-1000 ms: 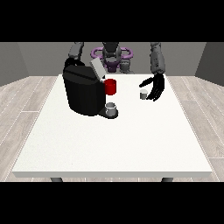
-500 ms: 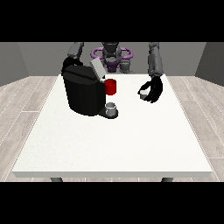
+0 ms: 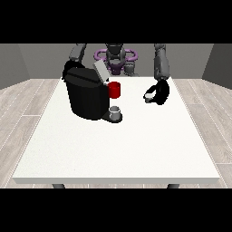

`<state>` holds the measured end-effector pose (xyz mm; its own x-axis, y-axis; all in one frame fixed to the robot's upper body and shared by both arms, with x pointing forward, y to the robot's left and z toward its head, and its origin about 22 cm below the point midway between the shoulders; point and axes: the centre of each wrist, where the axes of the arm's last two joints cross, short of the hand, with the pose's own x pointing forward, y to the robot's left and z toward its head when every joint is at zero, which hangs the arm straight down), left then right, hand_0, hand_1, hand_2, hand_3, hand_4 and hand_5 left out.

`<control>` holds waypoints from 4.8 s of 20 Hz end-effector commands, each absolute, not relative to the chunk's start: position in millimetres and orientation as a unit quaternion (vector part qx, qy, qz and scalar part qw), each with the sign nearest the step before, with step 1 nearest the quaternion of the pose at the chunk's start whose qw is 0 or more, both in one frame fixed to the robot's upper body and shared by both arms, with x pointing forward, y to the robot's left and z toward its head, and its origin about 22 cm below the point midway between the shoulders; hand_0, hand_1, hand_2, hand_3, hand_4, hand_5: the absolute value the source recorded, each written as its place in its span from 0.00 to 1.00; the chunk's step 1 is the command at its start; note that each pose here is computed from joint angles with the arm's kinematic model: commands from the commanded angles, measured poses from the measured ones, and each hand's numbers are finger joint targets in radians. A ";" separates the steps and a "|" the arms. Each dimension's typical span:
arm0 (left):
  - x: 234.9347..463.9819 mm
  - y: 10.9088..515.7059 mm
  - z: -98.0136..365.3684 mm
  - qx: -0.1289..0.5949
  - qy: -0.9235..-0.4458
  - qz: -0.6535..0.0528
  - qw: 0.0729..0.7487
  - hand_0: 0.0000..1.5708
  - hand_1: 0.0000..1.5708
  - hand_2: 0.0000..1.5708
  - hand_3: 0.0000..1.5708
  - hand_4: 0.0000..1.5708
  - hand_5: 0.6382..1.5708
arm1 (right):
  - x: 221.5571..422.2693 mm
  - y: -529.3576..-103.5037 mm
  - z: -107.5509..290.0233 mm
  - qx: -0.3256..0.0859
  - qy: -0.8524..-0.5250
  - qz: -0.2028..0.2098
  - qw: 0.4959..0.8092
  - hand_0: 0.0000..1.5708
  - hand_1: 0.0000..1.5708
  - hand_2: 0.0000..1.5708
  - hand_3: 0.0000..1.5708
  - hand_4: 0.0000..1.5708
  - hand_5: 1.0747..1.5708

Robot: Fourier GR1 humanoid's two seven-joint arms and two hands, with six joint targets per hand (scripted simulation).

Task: Insert the coffee pod into the coffee machine and close the lid

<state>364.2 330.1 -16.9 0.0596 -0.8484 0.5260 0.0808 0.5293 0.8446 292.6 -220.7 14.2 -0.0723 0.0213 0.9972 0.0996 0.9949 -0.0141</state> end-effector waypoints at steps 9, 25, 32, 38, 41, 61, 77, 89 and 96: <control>407.6 291.9 50.7 0.269 -0.639 -0.410 0.593 0.85 0.85 0.89 0.87 0.38 1.00 | 292.5 -234.0 -22.7 -0.049 -0.705 -0.050 0.705 0.00 0.00 0.00 0.00 0.31 1.00; 437.8 275.6 125.2 0.253 -0.669 -0.390 0.580 0.80 0.80 0.85 0.82 0.34 1.00 | 298.5 -210.4 -7.2 -0.017 -0.723 -0.027 0.690 0.00 0.00 0.00 0.00 0.31 1.00; 450.0 293.1 192.8 0.289 -0.696 -0.352 0.554 0.77 0.77 0.80 0.76 0.32 1.00 | 310.2 -197.9 23.3 -0.023 -0.740 -0.006 0.673 0.00 0.00 0.00 0.00 0.31 1.00; 457.3 272.1 223.0 0.307 -0.715 -0.340 0.528 0.80 0.80 0.84 0.80 0.33 1.00 | 323.6 -192.7 54.7 -0.010 -0.761 -0.001 0.648 0.00 0.00 0.00 0.00 0.32 1.00; 457.3 271.4 240.9 0.301 -0.711 -0.353 0.529 0.82 0.82 0.85 0.80 0.33 1.00 | 319.7 -212.8 36.3 -0.028 -0.760 -0.004 0.650 0.00 0.00 0.00 0.00 0.35 1.00; 461.5 257.3 204.7 0.300 -0.704 -0.362 0.532 0.75 0.75 0.80 0.75 0.31 1.00 | 314.9 -205.9 53.2 -0.023 -0.756 -0.018 0.654 0.00 0.00 0.00 0.00 0.33 1.00; 463.9 258.9 220.3 0.303 -0.698 -0.364 0.538 0.78 0.78 0.81 0.75 0.31 1.00 | 310.2 -207.6 36.3 -0.025 -0.762 -0.026 0.646 0.00 0.00 0.00 0.00 0.28 1.00; 463.7 252.8 218.8 0.304 -0.693 -0.383 0.530 0.70 0.70 0.73 0.62 0.26 1.00 | 318.3 -222.1 42.3 -0.037 -0.764 -0.034 0.643 0.00 0.00 0.00 0.00 0.26 1.00; 464.1 246.2 242.4 0.322 -0.704 -0.388 0.500 0.68 0.68 0.72 0.62 0.23 1.00 | 324.1 -211.9 39.9 -0.032 -0.777 -0.031 0.628 0.00 0.00 0.00 0.00 0.29 1.00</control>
<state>463.3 251.7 233.7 -0.2807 -0.8349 0.4734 -0.0494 0.5051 0.8616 318.9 -212.7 36.5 -0.1867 0.0056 0.9824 0.0978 0.9951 0.0129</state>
